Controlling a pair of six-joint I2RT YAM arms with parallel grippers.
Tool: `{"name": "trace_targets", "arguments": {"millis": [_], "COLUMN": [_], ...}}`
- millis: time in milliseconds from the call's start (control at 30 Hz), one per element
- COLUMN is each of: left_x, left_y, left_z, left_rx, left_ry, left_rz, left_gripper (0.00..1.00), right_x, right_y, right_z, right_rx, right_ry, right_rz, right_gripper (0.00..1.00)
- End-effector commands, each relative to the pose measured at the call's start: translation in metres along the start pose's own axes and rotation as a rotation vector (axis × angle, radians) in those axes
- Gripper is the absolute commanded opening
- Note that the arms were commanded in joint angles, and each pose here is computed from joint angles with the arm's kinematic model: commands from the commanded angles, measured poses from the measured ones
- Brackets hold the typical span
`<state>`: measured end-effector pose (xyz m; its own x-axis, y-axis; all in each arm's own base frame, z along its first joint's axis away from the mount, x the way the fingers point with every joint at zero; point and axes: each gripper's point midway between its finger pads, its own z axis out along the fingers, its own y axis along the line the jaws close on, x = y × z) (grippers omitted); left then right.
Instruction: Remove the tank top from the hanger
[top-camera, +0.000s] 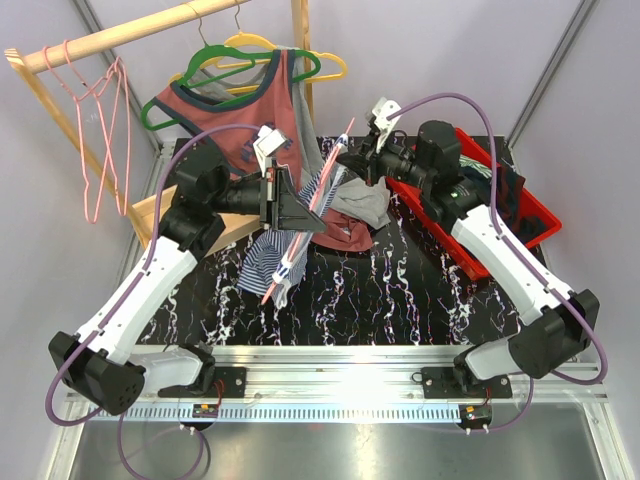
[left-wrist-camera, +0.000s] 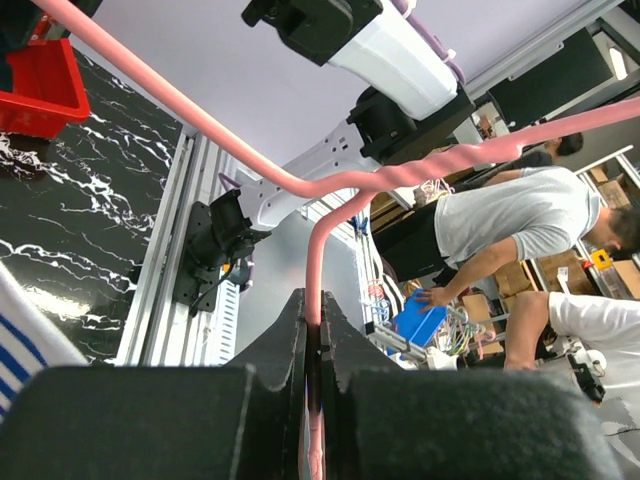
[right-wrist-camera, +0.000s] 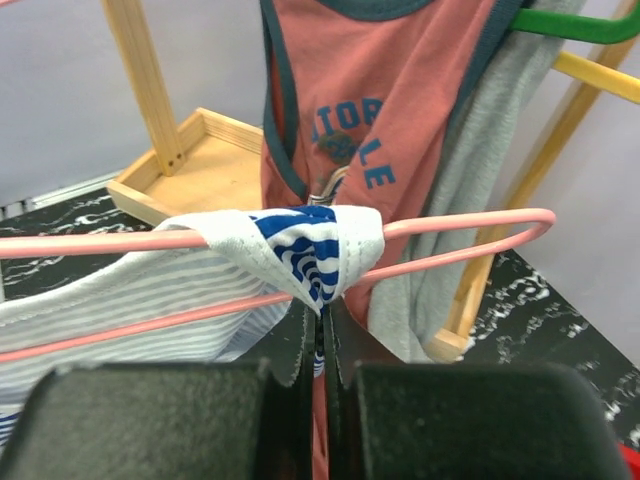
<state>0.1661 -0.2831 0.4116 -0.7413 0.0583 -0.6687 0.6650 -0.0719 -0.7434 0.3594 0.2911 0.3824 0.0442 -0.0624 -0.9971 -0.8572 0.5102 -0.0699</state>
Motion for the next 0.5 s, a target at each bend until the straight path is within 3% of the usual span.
{"name": "trace_targets", "arguments": {"millis": [0, 467], "left_x": [0.001, 0.032], "left_y": [-0.019, -0.002], "left_z": [-0.002, -0.009], "left_rx": [0.048, -0.009], "left_ry": [0.034, 0.090], "left_rz": [0.081, -0.015], "left_gripper": [0.00, 0.00], "right_x": [-0.027, 0.002], "right_y": [-0.008, -0.060], "right_z": [-0.018, -0.064], "right_rx": [0.086, 0.278], "right_ry": [-0.041, 0.031], "right_rz": [-0.083, 0.005], "right_gripper": [0.00, 0.00]}}
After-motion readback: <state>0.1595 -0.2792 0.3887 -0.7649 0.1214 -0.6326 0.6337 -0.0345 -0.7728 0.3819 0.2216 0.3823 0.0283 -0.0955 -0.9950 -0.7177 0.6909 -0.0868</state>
